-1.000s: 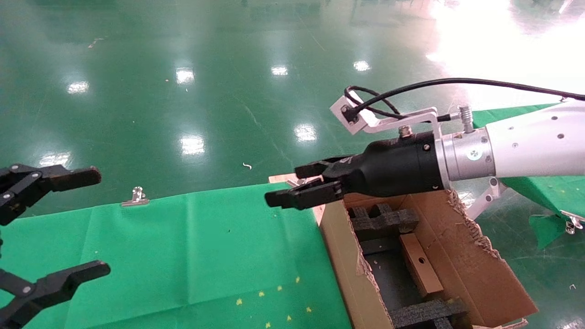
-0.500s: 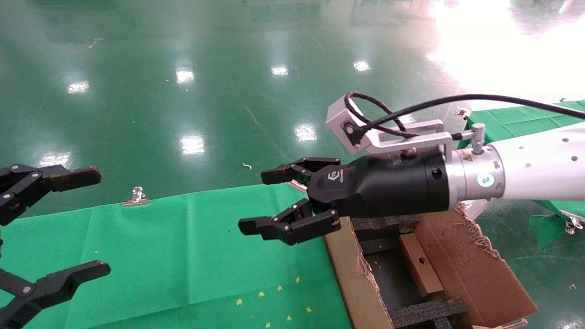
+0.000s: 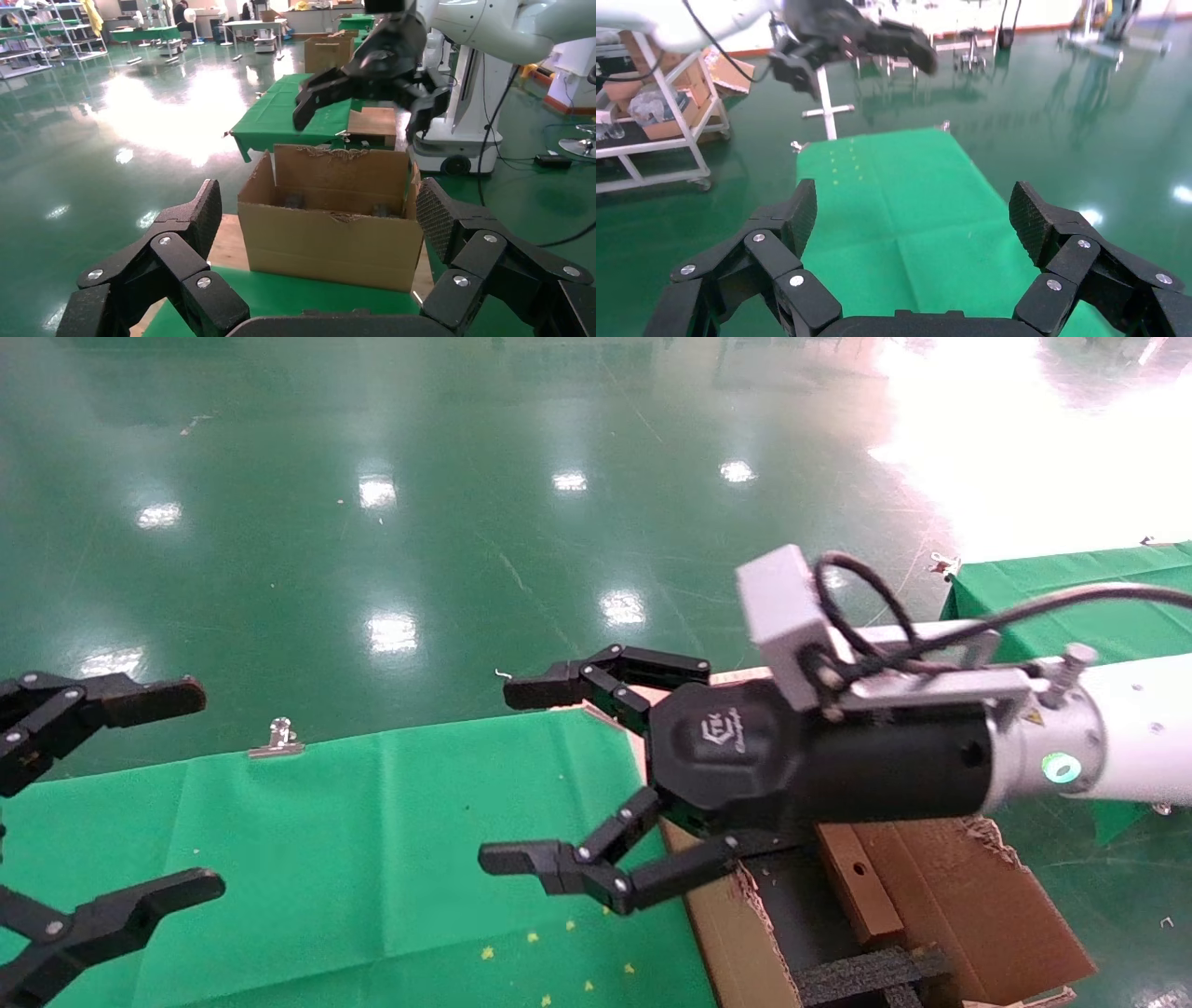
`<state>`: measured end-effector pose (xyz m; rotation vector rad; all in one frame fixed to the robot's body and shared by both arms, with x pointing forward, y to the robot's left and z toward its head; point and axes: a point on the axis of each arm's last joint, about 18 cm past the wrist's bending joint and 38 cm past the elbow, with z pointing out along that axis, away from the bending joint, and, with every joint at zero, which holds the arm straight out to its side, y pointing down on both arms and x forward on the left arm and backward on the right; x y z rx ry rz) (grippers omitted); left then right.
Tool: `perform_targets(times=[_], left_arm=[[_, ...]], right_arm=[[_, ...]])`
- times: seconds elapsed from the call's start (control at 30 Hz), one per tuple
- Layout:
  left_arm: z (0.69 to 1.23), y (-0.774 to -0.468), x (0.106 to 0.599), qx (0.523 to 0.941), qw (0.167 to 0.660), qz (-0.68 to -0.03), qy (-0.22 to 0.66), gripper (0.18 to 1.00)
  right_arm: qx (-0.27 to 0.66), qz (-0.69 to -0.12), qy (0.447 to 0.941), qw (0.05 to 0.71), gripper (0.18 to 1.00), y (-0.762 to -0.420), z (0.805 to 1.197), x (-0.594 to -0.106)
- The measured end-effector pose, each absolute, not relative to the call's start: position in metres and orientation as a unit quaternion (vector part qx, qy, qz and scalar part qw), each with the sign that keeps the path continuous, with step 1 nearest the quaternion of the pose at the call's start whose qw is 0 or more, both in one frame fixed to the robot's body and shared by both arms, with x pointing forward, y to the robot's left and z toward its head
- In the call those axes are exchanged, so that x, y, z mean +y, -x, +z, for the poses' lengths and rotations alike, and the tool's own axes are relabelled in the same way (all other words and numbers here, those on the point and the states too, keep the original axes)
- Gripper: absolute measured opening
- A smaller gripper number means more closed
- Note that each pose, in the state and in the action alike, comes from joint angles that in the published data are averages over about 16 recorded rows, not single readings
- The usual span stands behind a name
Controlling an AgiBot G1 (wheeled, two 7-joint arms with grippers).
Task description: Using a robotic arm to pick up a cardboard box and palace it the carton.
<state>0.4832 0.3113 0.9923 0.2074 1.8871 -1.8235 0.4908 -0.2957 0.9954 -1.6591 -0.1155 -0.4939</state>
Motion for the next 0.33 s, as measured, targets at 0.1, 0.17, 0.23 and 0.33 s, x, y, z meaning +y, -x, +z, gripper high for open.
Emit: perform_targets(times=[0.1,0.17,0.23,0.33], left_arm=[[0.992,-0.483,0.311,0.694,0.252,-0.670,-0.076,1.001],[0.992,-0.483,0.311,0.694,0.252,-0.670,-0.076,1.001],[0.992,-0.483,0.311,0.694,0.252,-0.670,-0.076,1.001],[0.992,-0.483,0.311,0.694,0.252,-0.670,-0.076,1.001]], right_arm=[[-0.074,-0.228,0.718,0.653,1.001,-0.484,0.994,-0.299],[-0.082,-0.233,0.714,0.655,1.001,-0.481,0.993,-0.300],[-0.090,-0.237,0.710,0.657,1.001,-0.479,0.993,-0.301],[-0.101,-0.243,0.704,0.659,1.001,-0.475,0.992,-0.302]])
